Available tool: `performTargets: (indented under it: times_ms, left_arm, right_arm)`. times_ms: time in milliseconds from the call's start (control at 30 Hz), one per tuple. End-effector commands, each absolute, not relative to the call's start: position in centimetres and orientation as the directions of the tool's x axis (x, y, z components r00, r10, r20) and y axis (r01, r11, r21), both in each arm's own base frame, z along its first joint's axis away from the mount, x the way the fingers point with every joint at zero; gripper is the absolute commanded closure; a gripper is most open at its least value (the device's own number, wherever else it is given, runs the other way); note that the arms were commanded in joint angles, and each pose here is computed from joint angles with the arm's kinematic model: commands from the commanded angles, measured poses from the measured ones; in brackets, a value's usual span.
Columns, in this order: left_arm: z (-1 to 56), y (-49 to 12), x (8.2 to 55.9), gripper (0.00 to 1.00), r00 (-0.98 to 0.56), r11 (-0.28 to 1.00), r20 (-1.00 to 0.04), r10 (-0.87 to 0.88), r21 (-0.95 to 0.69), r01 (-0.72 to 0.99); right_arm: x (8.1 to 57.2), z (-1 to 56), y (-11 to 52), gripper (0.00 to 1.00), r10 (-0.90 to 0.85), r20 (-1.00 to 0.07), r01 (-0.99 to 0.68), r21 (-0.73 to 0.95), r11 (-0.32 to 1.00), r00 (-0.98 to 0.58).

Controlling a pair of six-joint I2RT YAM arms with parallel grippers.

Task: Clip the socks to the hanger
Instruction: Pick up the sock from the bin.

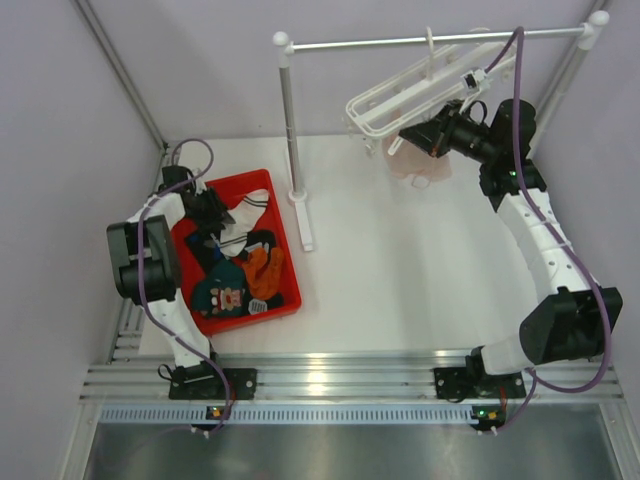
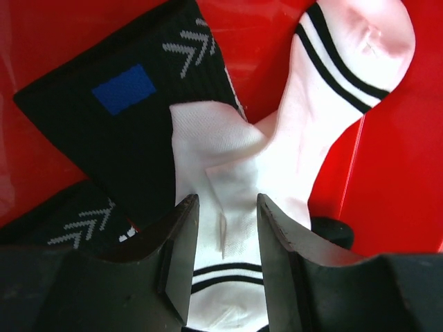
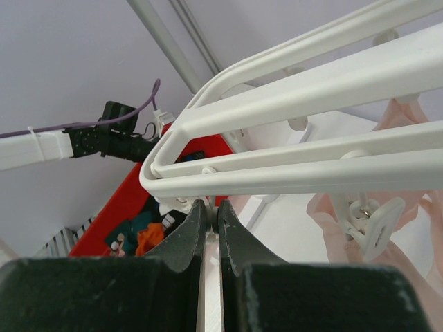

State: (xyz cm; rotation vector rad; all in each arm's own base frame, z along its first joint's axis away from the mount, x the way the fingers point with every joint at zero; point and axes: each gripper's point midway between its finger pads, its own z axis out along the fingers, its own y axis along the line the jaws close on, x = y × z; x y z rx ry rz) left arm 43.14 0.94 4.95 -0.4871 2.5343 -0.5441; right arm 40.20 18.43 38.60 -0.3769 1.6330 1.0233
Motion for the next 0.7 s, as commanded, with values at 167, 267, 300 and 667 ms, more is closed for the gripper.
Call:
performTargets:
  times_ms: [167,267,300,667]
  left_arm:
    - [5.5,0.8,45.5,0.58,-0.771,0.839,-0.452,-0.449,-0.511,-0.189]
    - [5.7,0.5,45.8,0.64,-0.769,0.829,-0.452,-0.452,-0.531,-0.174]
    - [5.9,0.5,45.9,0.69,-0.766,0.827,-0.455,-0.454,-0.536,-0.172]
    - [9.4,0.2,45.8,0.99,-0.737,0.84,-0.528,-0.423,-0.533,-0.101]
  right_arm:
    - [40.4,40.6,18.0,1.0,0.259,-0.925,-0.717,0.38,0.585,-0.279]
    - [40.5,40.5,18.0,1.0,0.258,-0.925,-0.715,0.38,0.587,-0.279]
    - [40.5,40.4,18.0,1.0,0.261,-0.923,-0.713,0.383,0.587,-0.282]
    - [40.4,40.8,18.0,1.0,0.262,-0.925,-0.716,0.379,0.587,-0.275]
